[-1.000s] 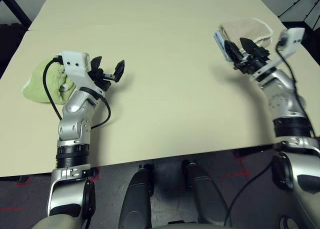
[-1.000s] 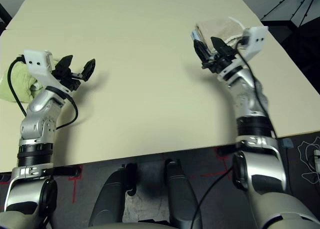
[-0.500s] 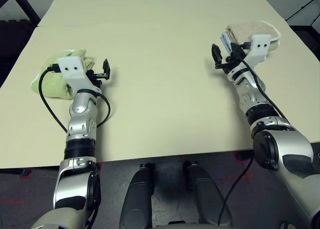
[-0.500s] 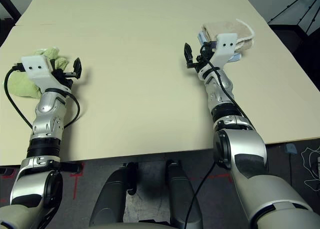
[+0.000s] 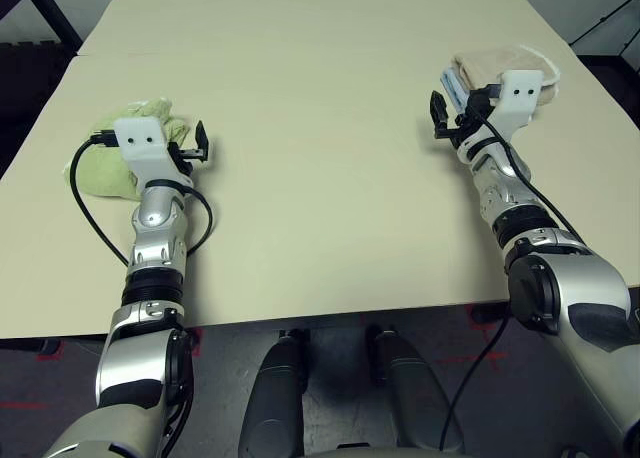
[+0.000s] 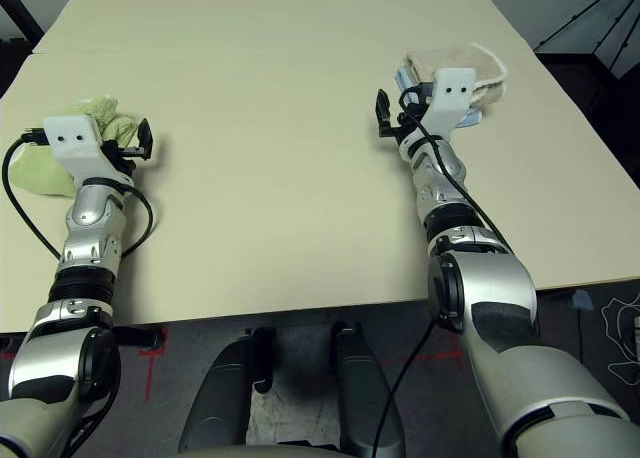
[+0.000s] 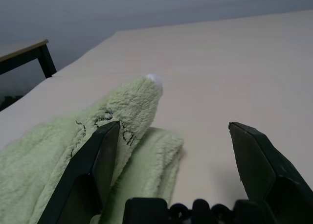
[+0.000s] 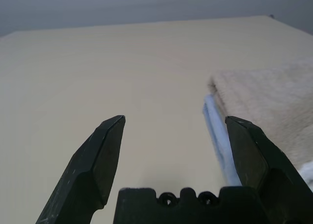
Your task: Fold the towel and set it aside.
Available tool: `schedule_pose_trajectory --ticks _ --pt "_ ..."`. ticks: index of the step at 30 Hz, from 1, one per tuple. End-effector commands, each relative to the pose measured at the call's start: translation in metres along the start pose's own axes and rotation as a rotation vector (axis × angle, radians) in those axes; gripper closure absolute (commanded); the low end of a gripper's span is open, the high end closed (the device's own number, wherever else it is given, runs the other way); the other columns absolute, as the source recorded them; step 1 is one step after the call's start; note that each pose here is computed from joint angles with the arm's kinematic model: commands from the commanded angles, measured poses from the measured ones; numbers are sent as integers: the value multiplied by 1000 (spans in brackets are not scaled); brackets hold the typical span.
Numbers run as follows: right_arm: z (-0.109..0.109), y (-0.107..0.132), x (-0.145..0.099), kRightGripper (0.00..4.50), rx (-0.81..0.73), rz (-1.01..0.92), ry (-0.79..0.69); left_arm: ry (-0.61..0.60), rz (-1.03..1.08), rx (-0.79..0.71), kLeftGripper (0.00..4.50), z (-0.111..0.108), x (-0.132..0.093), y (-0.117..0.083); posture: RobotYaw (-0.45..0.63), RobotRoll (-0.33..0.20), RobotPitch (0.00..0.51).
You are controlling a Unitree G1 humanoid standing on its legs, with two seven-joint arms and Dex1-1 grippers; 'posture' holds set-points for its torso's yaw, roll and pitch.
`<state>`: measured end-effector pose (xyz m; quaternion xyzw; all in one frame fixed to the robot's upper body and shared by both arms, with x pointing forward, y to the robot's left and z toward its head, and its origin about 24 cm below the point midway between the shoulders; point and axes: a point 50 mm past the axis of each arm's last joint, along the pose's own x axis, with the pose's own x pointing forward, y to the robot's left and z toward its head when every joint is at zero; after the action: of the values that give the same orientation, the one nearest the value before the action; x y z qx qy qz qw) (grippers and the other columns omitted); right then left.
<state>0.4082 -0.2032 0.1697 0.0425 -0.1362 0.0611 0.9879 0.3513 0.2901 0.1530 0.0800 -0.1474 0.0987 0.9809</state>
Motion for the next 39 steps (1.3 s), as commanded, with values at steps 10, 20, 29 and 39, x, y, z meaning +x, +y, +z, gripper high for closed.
schedule_pose_trajectory --ticks 10,20,29,39 --pt "-7 -5 -6 45 8 -3 13 35 5 -13 0 -10 -6 9 26 0 157" --pt "-11 -1 -6 45 12 7 19 49 -6 -17 0 -12 -6 9 23 0 154" --pt "-14 -1 -9 45 5 13 13 69 -26 -33 0 -10 -3 11 24 0 150" --pt "-28 -5 -23 45 21 -6 -15 78 -48 -49 0 -12 -3 9 26 0 159"
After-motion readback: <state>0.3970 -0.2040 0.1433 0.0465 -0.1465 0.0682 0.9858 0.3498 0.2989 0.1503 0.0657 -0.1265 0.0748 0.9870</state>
